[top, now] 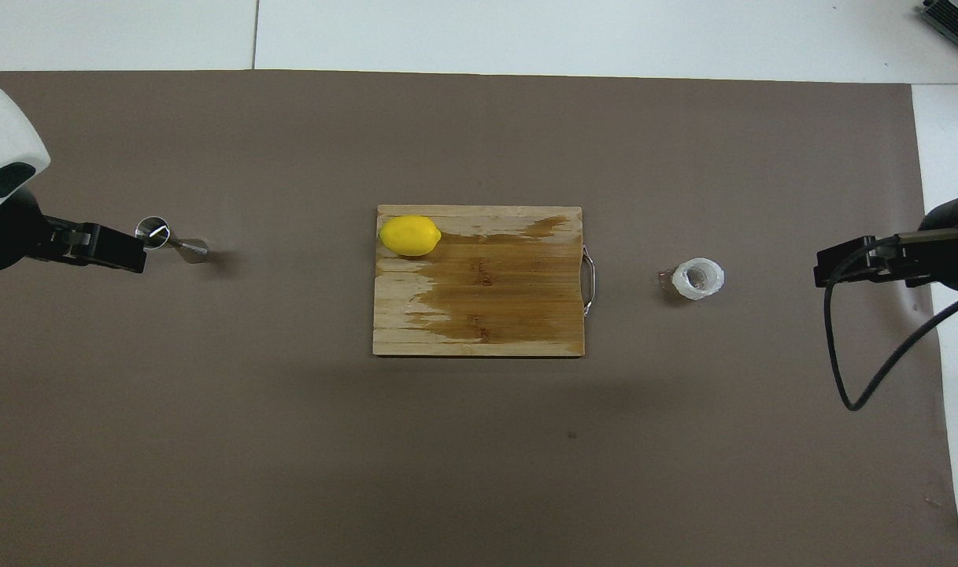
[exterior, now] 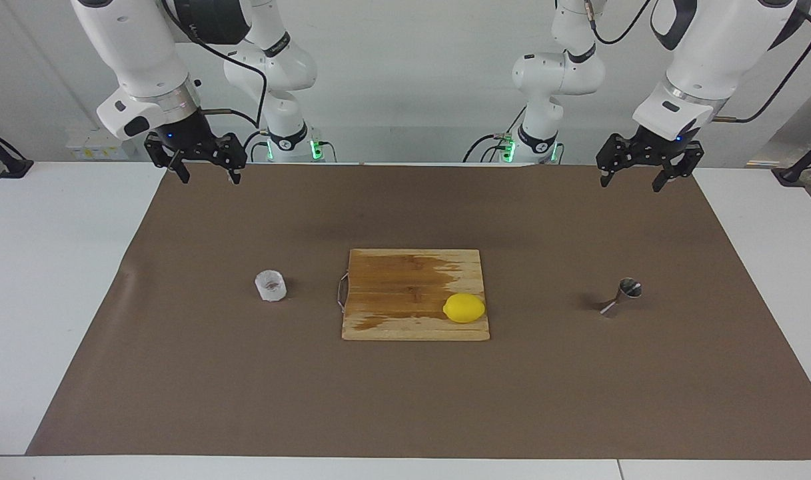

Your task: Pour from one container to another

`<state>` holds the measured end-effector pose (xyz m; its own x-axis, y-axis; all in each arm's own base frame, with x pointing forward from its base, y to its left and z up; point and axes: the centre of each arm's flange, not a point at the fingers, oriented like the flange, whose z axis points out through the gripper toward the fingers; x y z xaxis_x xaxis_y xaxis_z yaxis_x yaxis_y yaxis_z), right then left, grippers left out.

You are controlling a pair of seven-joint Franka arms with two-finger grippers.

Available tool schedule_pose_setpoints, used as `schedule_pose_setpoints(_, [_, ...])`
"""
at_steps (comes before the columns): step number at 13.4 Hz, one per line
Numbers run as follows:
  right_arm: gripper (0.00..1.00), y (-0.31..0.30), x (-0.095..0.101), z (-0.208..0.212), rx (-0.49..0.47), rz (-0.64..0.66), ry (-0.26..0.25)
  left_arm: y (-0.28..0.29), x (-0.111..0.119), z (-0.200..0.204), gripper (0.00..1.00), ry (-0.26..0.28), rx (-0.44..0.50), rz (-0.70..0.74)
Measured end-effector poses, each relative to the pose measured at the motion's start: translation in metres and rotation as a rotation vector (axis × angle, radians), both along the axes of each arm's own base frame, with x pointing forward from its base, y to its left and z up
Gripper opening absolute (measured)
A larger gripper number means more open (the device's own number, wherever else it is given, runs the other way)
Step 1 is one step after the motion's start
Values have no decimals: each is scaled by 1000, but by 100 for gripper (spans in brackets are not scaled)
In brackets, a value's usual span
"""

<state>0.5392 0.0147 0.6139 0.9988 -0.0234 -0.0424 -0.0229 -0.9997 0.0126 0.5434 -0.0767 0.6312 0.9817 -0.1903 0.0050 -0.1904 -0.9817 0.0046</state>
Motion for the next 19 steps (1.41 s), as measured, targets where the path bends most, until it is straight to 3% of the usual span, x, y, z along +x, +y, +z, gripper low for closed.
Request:
schedule_pose_setpoints(5, [100,0,0,0,0,0,0,0,-2,-3,100,19,3,11])
schedule_pose_setpoints(8, [100,0,0,0,0,0,0,5,-2,-5,100,33,-2,152])
schedule_pose_setpoints(12, [100,0,0,0,0,0,0,44,10,-21,100,101,-125,483])
schedule_pose_setpoints(19, [100,0,0,0,0,0,0,132,77,-101,100,265,-339,1089])
